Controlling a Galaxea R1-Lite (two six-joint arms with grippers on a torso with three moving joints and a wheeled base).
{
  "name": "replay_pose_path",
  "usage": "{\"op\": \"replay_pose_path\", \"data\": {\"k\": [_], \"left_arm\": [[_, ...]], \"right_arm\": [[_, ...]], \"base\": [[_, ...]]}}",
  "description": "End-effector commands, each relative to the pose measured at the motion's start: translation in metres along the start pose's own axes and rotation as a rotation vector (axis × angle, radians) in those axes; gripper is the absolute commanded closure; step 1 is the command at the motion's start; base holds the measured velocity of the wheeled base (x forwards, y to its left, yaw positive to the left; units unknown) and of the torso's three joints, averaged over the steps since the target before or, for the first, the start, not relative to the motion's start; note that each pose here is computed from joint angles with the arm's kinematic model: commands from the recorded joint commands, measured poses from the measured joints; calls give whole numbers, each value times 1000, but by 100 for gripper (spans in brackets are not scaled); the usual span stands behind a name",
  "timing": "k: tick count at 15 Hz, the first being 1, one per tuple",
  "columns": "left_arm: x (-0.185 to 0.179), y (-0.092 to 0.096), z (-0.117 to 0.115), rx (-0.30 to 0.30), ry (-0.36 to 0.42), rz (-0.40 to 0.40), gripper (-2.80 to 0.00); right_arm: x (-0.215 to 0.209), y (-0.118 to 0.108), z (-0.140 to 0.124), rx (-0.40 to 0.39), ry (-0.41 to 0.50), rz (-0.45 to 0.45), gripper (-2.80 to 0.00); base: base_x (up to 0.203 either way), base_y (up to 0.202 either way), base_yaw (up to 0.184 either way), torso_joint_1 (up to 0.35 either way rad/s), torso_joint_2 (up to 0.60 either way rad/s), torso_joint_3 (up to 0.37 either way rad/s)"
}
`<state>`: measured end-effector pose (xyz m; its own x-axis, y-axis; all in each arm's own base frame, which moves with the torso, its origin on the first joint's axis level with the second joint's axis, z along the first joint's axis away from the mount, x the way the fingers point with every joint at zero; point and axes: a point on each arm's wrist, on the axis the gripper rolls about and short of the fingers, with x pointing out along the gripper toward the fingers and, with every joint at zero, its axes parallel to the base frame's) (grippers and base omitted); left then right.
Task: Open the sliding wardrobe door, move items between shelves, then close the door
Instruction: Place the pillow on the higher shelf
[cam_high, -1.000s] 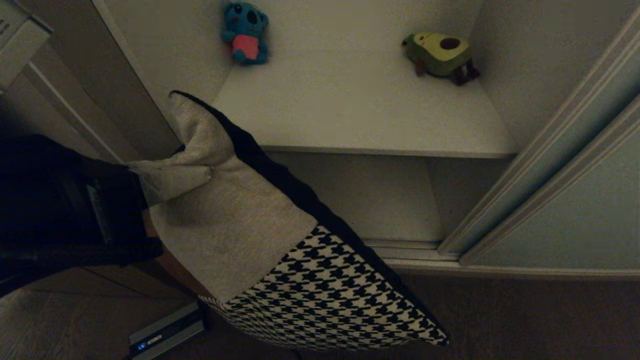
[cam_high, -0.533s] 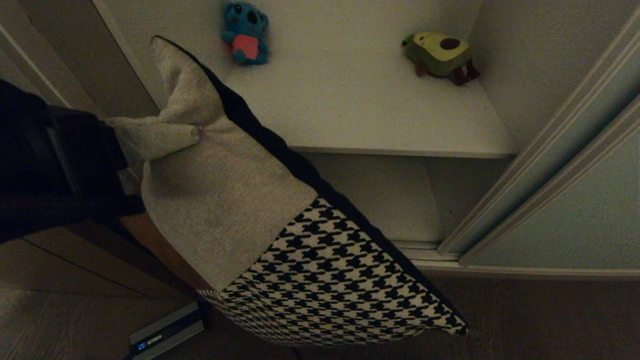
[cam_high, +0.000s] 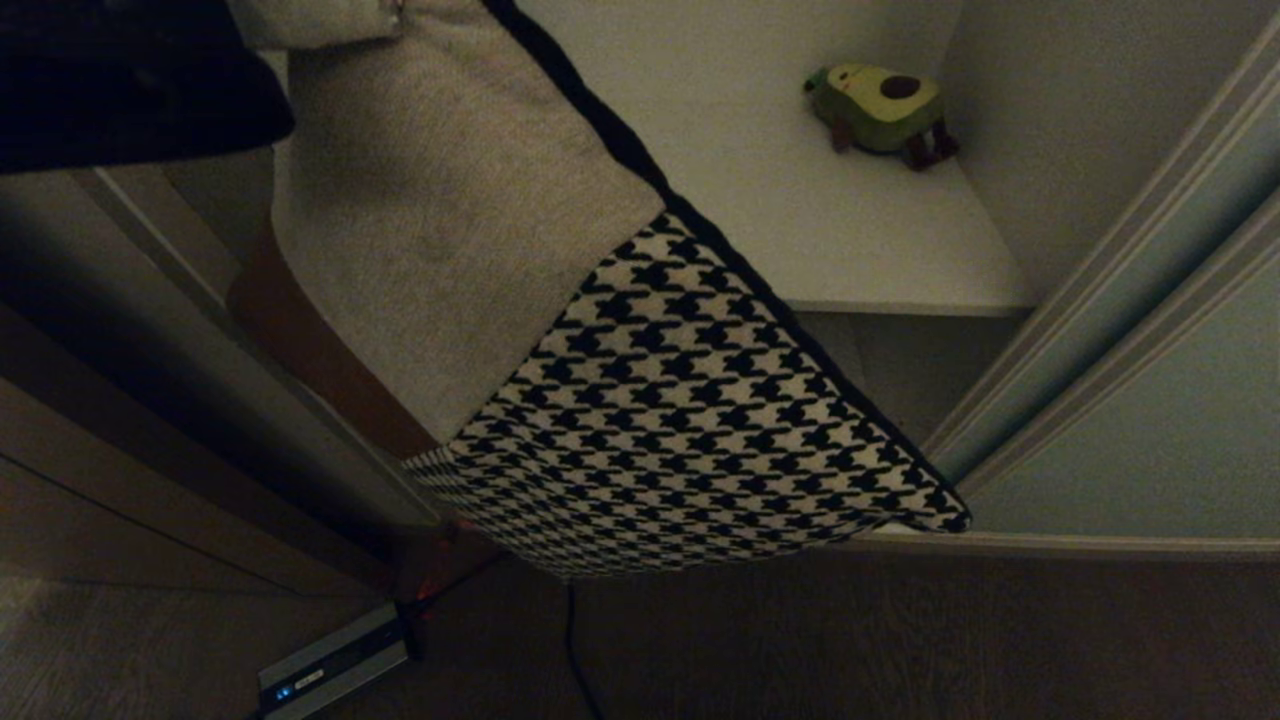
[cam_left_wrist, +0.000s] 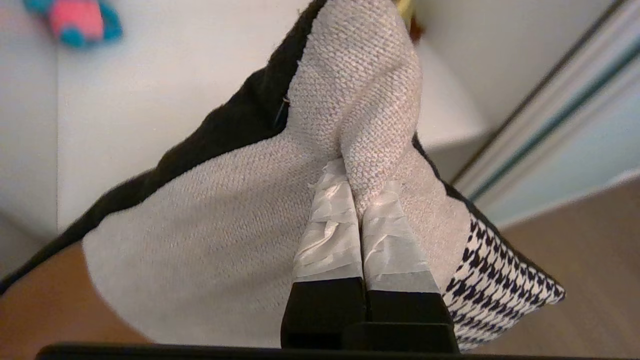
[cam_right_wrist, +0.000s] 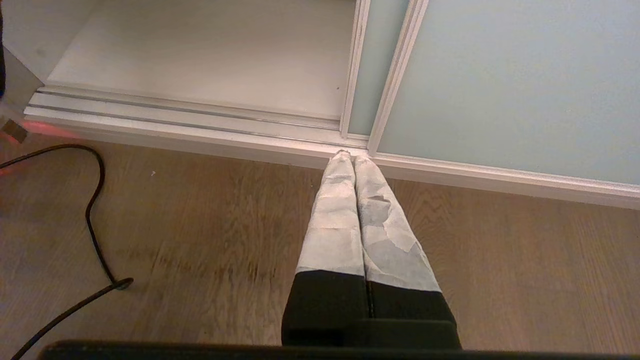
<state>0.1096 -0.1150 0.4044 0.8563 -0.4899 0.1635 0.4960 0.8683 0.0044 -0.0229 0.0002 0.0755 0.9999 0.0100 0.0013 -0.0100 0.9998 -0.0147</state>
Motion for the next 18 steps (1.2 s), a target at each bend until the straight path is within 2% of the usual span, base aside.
{"op": "replay_pose_path", "data": {"k": [1, 8, 11, 18], "left_arm": [[17, -5, 9, 5, -21, -1, 0], [67, -20, 47, -34, -136, 11, 0], [92, -29, 38, -21, -115, 5, 0], [107, -26, 33, -26, -145, 24, 0]], "right_arm": [[0, 0, -1, -1, 3, 1, 0], [0, 0, -1, -1, 3, 1, 0], [0, 0, -1, -1, 3, -1, 0], [0, 0, -1, 0, 3, 0, 0]], "base": [[0, 0, 0, 0, 0, 0], [0, 0, 0, 0, 0, 0], [0, 0, 0, 0, 0, 0], [0, 0, 0, 0, 0, 0]]}}
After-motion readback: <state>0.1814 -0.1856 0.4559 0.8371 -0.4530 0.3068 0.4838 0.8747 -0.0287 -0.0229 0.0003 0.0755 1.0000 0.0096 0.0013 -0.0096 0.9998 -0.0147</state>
